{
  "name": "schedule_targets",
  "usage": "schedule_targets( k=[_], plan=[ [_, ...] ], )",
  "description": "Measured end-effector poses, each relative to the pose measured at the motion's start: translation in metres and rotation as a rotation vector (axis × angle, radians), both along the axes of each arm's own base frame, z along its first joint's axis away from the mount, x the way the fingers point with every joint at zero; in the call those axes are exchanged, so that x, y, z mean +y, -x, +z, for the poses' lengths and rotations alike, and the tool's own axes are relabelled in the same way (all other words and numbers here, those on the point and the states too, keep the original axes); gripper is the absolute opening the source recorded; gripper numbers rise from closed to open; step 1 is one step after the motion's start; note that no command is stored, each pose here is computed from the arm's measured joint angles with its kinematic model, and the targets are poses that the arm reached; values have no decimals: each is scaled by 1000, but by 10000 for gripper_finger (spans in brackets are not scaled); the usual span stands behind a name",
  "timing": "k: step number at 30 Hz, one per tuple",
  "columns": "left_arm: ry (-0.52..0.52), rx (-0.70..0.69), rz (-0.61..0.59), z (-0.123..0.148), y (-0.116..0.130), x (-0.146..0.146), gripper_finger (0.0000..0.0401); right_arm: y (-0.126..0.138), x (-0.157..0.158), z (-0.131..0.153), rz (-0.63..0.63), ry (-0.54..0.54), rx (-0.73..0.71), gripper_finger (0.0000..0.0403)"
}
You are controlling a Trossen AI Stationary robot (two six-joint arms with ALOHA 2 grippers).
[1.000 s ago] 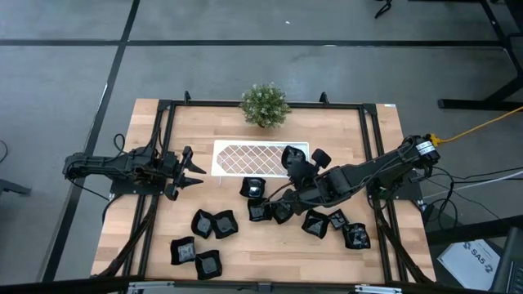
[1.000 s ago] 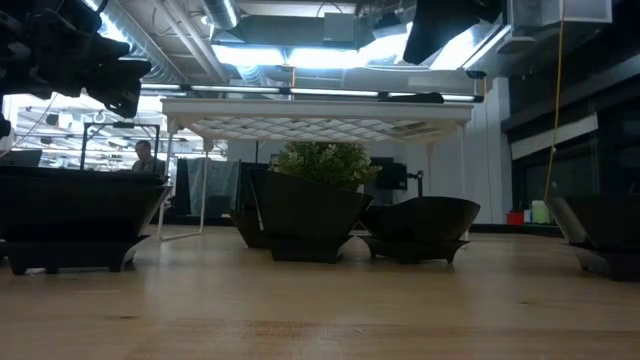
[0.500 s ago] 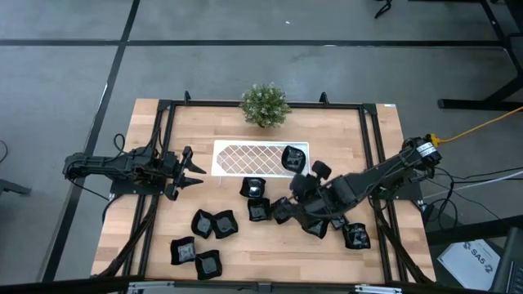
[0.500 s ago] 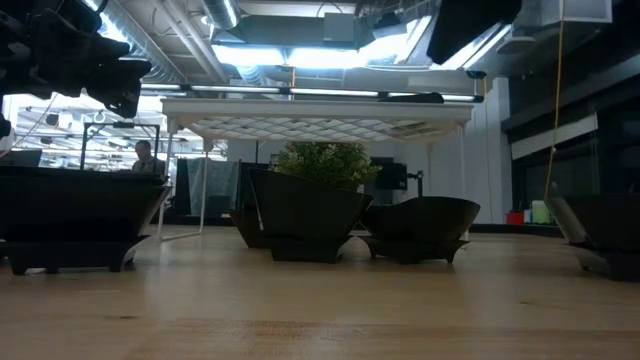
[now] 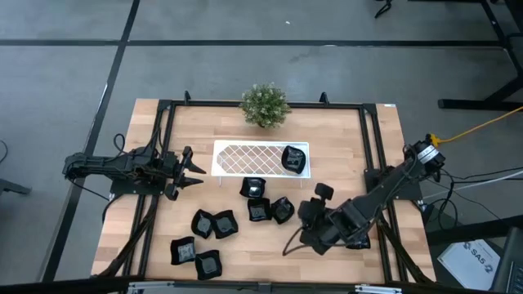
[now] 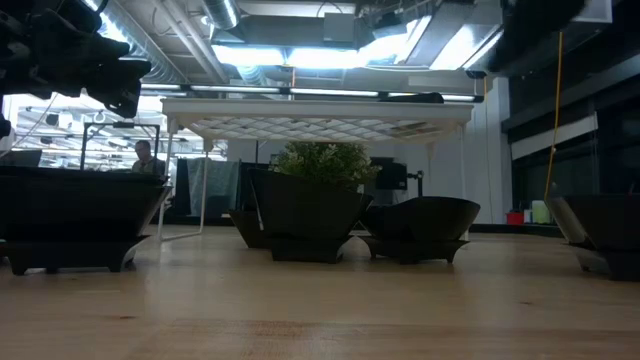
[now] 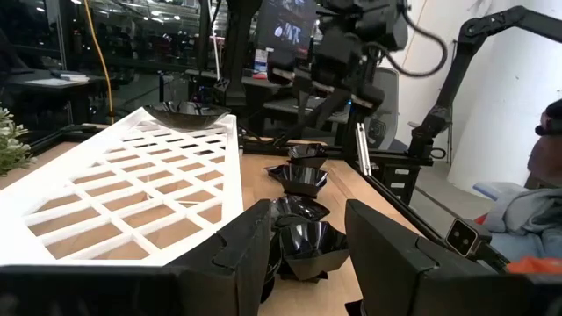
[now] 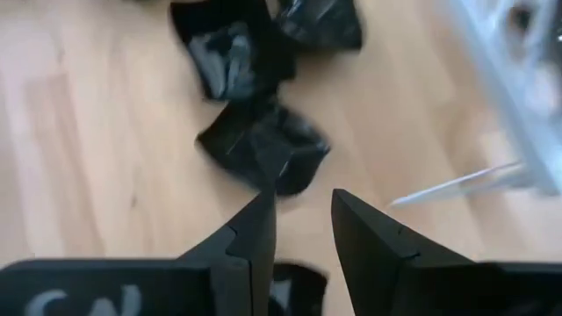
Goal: Pick & Place Mini shaped plates
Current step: Put the black distorted square plate on the shelf
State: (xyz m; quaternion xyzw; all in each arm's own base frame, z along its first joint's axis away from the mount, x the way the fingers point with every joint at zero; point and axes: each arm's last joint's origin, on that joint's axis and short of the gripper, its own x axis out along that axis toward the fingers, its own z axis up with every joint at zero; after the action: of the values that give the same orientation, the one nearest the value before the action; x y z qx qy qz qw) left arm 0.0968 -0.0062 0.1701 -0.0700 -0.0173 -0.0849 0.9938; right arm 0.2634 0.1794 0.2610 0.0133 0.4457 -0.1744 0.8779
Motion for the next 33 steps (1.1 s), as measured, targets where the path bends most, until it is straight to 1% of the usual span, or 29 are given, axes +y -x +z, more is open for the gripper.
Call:
schedule_targets(
  k=[4, 7, 11, 13, 15, 19, 21, 33],
  plan=[
    [0, 0, 0, 0, 0, 0, 143, 4, 4, -16, 59, -114, 95, 113],
    [0, 0, 0, 0, 0, 0, 143, 4, 8, -26, 152, -205, 150, 113],
    [0, 0, 0, 0, 0, 0, 143, 7, 14, -34, 316, -216, 195, 113],
    [0, 0, 0, 0, 0, 0, 143, 10, 15, -36, 343, -205, 204, 113],
    [0, 0, 0, 0, 0, 0, 143, 12, 15, -38, 344, -199, 222, 113],
    [0, 0, 0, 0, 0, 0, 143, 15, 13, -40, 265, -219, 247, 113],
    [0, 0, 0, 0, 0, 0, 143, 14, 14, -43, 246, -221, 254, 113],
    [0, 0, 0, 0, 0, 0, 143, 10, 25, -60, 234, -237, 269, 113]
  ],
)
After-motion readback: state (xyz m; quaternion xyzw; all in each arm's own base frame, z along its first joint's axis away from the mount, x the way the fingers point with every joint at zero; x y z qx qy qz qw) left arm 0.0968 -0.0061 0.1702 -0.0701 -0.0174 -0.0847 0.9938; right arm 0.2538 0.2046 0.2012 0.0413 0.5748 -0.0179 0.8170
